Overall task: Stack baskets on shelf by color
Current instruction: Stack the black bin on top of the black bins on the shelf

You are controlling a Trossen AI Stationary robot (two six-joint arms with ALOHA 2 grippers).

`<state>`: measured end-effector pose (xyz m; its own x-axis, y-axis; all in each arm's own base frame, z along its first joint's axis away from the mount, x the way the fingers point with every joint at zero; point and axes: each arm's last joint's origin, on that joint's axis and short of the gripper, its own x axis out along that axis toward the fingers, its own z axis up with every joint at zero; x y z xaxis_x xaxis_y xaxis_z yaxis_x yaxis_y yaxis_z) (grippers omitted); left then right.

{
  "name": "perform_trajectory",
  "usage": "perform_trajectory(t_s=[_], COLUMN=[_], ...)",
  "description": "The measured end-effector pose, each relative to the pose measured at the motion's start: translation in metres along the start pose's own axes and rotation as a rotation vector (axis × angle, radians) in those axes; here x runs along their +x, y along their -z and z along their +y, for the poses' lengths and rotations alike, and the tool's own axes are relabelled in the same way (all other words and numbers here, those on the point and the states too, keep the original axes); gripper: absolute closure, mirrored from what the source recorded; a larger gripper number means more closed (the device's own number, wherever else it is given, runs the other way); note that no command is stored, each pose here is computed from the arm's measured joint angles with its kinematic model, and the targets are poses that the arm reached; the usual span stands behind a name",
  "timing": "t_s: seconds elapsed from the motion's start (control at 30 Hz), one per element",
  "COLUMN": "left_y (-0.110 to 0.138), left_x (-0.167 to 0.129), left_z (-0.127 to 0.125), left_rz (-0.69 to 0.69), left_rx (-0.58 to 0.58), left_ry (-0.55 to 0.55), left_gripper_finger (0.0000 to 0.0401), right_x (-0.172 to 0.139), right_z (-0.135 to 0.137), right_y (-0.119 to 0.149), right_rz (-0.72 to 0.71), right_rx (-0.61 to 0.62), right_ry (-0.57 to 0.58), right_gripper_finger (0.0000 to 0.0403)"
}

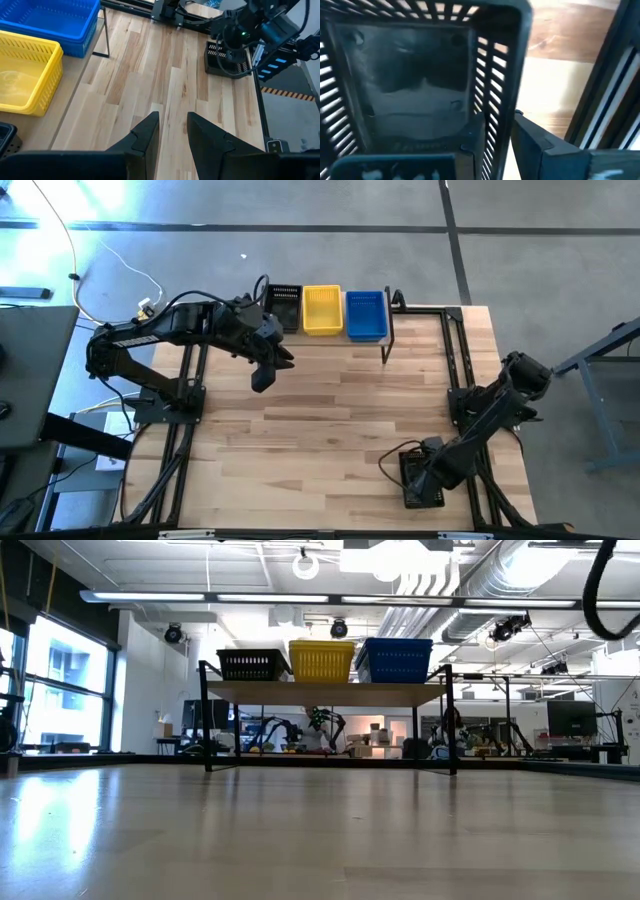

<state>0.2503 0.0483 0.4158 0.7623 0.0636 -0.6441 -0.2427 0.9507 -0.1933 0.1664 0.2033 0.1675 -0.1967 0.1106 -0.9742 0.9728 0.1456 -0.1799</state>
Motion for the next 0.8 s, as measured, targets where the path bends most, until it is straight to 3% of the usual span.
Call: perform_trajectory(t_s=[0.1,0.27,0.57,0.8], left_y=[0.0,0.0,0.005,0.011], left_x=[0.0,0.002,0.002,0.001], left_z=[0.0,0.0,0.002,0.003], left_rz=[0.0,0.009,0.057,0.12], left_rx=[0.0,-0.001,0.014,0.042], left_ry=[0.0,-0.002,-0.033,-0.042], left_gripper_finger=[0.0311,0.0311,0.0309,0.0272], right_x=[0.002,-0.006,-0.037,-0.078], right_z=[0.002,0.013,0.04,0.06], right_y=[-0.004,-0.012,-0.024,-0.037], right_rz=[0.021,0.024,-0.077,-0.218], right_rx=[0.02,0.052,0.096,0.086], right_ry=[0.009,-0.024,-0.208,-0.368], right_gripper_finger=[0.0337,0.0395,0.0401,0.0402])
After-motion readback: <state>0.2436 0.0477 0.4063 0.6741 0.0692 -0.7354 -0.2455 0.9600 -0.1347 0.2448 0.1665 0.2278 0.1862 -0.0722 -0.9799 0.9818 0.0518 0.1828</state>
